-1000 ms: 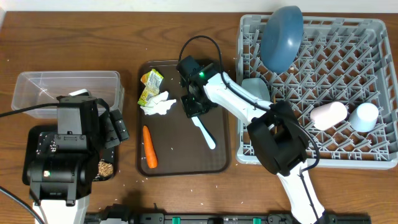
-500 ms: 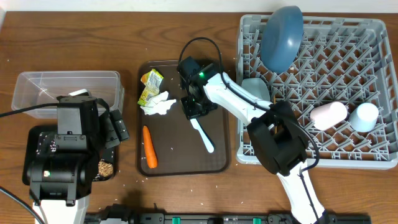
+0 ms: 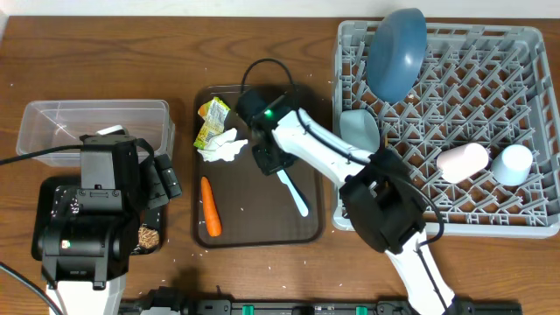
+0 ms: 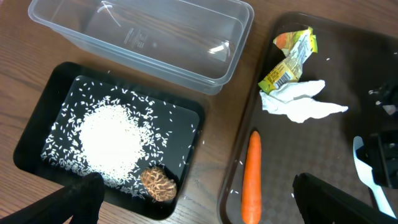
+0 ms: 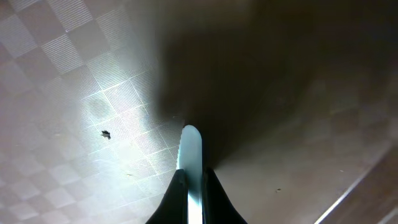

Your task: Sort waste into correct bins and load items into the dishwasher rack

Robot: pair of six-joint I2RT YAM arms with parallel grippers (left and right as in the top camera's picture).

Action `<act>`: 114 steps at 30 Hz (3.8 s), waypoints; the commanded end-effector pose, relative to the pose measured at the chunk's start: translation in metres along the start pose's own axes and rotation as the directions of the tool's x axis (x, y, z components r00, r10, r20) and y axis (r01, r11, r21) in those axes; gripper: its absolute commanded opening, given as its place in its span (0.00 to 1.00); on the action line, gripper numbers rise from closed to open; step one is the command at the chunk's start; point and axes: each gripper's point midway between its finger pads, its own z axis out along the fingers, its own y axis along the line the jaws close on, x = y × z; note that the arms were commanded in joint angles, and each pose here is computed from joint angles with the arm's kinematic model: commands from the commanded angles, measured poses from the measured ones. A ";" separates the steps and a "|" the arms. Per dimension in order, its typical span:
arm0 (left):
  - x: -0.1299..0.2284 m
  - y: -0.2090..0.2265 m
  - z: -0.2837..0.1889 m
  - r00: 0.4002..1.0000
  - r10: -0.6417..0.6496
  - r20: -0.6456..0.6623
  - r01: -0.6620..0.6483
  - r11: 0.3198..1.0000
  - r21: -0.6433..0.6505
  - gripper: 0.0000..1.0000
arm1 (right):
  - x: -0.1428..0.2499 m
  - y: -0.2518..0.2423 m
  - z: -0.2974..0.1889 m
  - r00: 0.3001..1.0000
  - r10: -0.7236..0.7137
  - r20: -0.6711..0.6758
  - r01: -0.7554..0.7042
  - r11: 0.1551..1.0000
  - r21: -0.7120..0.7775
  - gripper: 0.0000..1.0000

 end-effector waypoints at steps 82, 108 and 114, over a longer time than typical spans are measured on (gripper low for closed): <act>-0.004 0.003 -0.003 1.000 -0.008 0.015 0.009 1.000 -0.013 0.98 | -0.007 -0.024 0.023 0.993 0.110 -0.030 -0.111 0.993 -0.036 0.01; -0.004 0.003 -0.003 1.000 -0.008 0.015 0.009 1.000 -0.013 0.98 | 0.009 -0.017 0.022 0.991 0.105 -0.089 -0.108 0.994 -0.030 0.01; -0.004 0.003 -0.003 1.000 -0.008 0.015 0.009 1.000 -0.013 0.98 | 0.003 -0.017 0.023 0.992 0.109 -0.067 -0.111 0.993 -0.037 0.01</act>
